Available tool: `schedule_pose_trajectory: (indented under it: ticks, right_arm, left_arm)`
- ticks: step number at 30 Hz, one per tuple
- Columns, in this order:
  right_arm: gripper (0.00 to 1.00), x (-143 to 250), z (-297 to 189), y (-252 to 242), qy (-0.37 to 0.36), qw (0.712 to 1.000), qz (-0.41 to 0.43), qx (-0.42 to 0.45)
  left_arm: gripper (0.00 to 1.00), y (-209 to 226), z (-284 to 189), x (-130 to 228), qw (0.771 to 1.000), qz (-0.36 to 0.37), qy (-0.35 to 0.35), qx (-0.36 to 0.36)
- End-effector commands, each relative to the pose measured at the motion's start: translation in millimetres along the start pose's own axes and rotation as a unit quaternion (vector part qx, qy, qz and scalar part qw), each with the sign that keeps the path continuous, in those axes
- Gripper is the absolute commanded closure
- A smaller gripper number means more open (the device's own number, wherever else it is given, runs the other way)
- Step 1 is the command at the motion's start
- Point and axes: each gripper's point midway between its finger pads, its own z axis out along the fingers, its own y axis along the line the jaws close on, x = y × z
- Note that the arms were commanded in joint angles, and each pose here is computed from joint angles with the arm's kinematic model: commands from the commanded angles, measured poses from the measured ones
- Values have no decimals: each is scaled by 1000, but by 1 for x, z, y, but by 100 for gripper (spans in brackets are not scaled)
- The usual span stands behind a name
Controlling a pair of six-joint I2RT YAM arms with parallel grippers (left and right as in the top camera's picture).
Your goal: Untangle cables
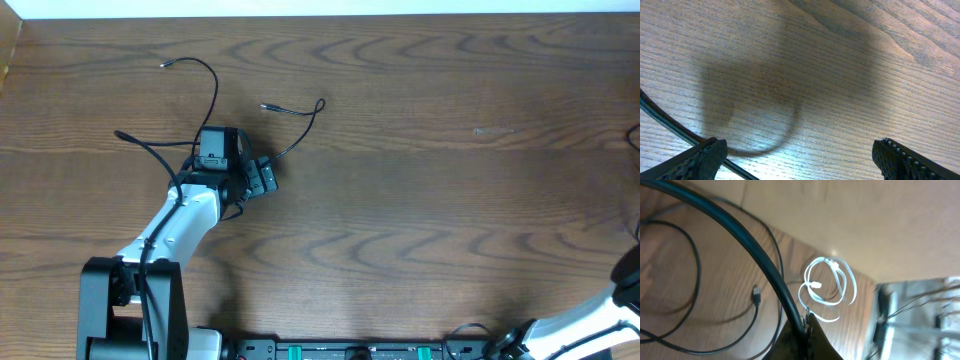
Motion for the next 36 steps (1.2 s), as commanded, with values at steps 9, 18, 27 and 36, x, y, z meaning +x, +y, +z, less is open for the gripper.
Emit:
schedule_pose_trajectory:
  ticks: [9,18,27,36]
  right_arm:
    - [65,84,84,23,177,978,56,-96]
    - [9,100,74,77,209,945,43,-250]
    - [1,100,54,104,200,914,-6,-353]
    - [1,83,-25,164,109,781,-98,-607]
  left_arm:
    - [2,1,-1,0,1000,3,0,-1]
    - [2,1,-1,0,1000,3,0,-1]
    - [2,1,-1,0,1000,3,0,-1]
    - [2,1,-1,0,1000,3,0,-1]
